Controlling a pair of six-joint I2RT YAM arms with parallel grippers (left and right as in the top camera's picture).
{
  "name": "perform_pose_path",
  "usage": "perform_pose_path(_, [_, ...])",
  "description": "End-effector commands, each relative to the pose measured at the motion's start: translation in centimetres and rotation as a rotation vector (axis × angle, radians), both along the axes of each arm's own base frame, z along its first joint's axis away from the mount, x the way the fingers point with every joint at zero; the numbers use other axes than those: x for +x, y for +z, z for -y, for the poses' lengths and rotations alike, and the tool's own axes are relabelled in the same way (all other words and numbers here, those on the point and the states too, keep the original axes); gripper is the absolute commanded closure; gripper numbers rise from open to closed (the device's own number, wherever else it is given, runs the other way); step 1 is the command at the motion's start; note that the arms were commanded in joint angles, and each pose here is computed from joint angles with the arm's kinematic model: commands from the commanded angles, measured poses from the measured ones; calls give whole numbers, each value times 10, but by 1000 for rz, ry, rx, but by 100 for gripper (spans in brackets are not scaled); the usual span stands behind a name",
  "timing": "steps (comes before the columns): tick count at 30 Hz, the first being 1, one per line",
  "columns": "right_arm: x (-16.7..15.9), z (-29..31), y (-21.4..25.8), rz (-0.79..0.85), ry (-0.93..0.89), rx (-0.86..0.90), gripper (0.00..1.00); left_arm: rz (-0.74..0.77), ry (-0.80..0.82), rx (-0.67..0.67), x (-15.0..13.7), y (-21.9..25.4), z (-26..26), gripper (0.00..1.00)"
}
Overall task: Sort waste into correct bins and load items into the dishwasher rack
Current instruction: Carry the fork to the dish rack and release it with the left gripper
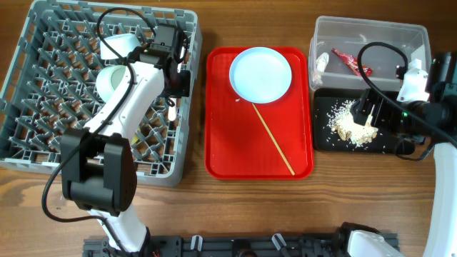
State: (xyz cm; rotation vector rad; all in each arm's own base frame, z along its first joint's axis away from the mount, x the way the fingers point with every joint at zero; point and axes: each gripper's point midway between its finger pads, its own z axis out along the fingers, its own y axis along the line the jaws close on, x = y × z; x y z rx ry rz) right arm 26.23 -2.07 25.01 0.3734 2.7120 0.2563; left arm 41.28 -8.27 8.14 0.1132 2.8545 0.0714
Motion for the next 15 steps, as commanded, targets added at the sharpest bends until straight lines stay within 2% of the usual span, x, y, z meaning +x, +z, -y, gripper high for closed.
perform_pose_path(1, [0,-3,-1,-3,21,10,0,-7,-13,-8,0,-3,1,76])
perform_pose_path(9, [-1,-3,-2,-6,21,11,0,-7,-13,-8,-1,-2,1,69])
perform_pose_path(15, [-1,-3,-2,-6,20,10,0,77,-13,-27,2,31,2,59])
